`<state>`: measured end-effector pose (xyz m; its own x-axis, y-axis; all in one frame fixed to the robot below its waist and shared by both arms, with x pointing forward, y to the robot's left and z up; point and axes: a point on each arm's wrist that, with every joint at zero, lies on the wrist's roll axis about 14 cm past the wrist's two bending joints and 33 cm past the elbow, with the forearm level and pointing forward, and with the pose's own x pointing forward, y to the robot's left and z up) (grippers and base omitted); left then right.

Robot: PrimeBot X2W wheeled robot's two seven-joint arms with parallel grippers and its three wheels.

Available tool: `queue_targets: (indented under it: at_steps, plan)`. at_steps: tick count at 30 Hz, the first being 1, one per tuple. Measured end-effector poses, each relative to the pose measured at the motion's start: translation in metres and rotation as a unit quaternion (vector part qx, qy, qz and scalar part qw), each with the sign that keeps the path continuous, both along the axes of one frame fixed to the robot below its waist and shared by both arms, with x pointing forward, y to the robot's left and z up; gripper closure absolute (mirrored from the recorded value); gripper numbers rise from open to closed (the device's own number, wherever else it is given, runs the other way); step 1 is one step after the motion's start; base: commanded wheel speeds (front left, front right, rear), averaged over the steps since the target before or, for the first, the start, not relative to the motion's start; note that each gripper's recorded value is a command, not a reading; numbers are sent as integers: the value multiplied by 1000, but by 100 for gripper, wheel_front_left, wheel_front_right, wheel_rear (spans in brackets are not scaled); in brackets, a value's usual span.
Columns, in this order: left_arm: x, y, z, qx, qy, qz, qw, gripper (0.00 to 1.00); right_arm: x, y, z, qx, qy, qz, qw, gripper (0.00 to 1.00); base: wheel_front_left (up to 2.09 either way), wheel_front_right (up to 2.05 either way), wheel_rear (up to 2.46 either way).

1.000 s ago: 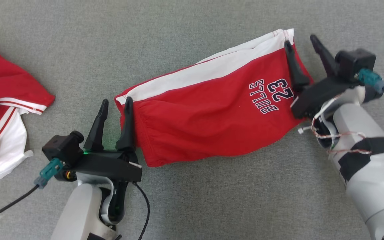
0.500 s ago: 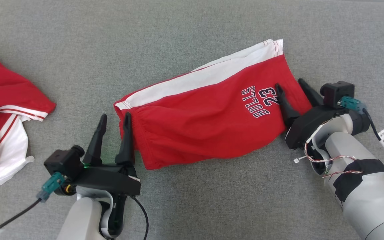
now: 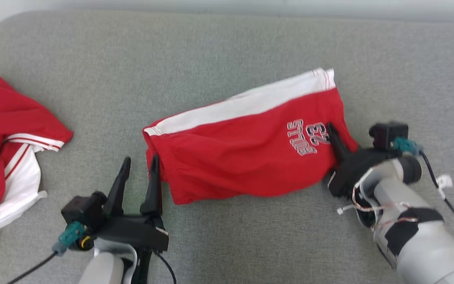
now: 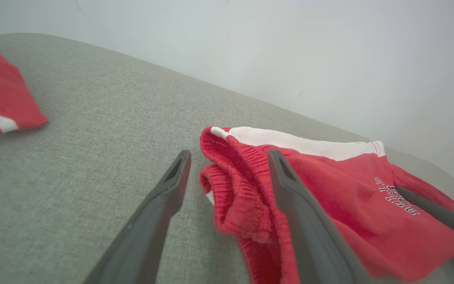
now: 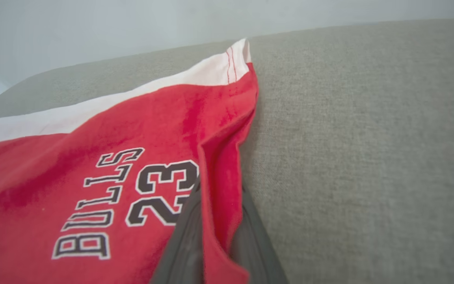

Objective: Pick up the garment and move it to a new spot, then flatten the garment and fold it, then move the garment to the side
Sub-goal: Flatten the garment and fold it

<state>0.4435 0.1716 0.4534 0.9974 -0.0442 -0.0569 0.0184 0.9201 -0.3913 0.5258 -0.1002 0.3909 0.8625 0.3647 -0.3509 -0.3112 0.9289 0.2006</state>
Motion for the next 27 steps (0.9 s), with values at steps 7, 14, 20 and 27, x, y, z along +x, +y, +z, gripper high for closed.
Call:
queue_targets:
  at_steps: [7, 14, 20, 27]
  plan:
    - [-22, -15, -4, 9, 12, -22, 1000, 0, -34, -18, -1, 24, 12, -40, 999, 100, 0, 0, 0]
    - [-42, -30, -8, 20, 19, -46, 999, 0, -70, -50, 7, 53, 9, -100, 994, 100, 0, 0, 0]
    - [-53, -39, -8, 21, 19, -58, 998, 0, -93, -77, 15, 56, -7, -139, 989, 100, 0, 0, 0]
    - [-54, -49, -5, 19, 14, -72, 997, 0, -93, -95, 43, 50, -56, -153, 985, 100, 0, 0, 0]
